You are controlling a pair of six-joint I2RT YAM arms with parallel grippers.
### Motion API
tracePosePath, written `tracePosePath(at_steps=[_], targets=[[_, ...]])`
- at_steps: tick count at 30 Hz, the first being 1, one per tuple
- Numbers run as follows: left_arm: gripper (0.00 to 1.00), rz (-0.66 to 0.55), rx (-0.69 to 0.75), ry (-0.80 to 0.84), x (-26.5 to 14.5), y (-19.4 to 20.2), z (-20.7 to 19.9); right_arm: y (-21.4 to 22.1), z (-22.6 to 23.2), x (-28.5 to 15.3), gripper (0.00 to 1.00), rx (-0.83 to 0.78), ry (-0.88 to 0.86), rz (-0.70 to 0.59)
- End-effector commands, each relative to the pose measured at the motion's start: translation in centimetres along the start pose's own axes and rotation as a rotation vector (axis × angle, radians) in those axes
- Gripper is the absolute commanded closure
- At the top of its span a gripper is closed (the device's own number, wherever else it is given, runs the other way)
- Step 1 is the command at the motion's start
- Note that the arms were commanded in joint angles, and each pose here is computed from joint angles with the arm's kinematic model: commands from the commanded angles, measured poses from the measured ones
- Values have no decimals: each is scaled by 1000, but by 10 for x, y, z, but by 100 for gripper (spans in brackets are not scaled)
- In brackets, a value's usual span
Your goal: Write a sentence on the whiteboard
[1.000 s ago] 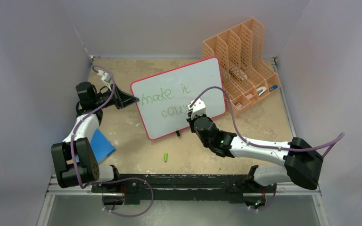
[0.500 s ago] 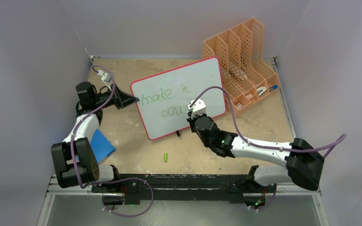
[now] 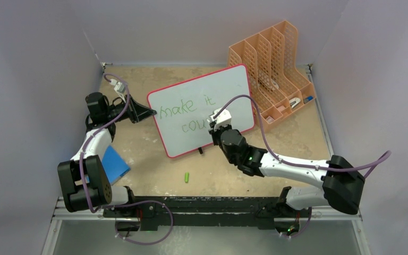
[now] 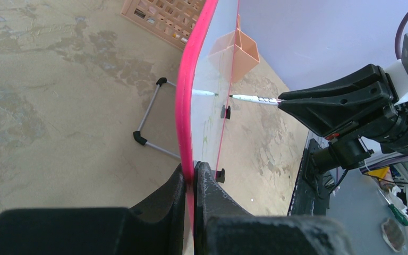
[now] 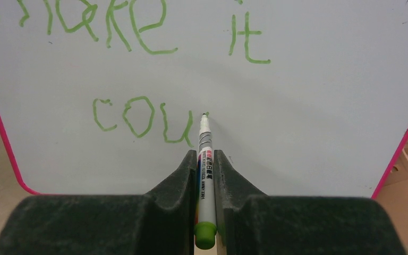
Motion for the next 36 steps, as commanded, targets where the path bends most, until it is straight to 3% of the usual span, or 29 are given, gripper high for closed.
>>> tracePosePath(at_steps=[1, 36], targets=[[100, -1, 73, 14, 4, -6, -4, -26, 4, 6, 100, 32, 17, -84], [100, -2, 75, 12, 3, -6, -5, -9, 1, 9, 100, 10, 20, -25]])
Point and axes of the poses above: each gripper's point midway between its finger pads, its own x axis out along the fingers, its own z axis along the line the jaws close on, y = z × x, the point moved 7 cm from there along -x, back along the fingers, and after that the axes turned 9 degrees about x, right-handed, at the moved point
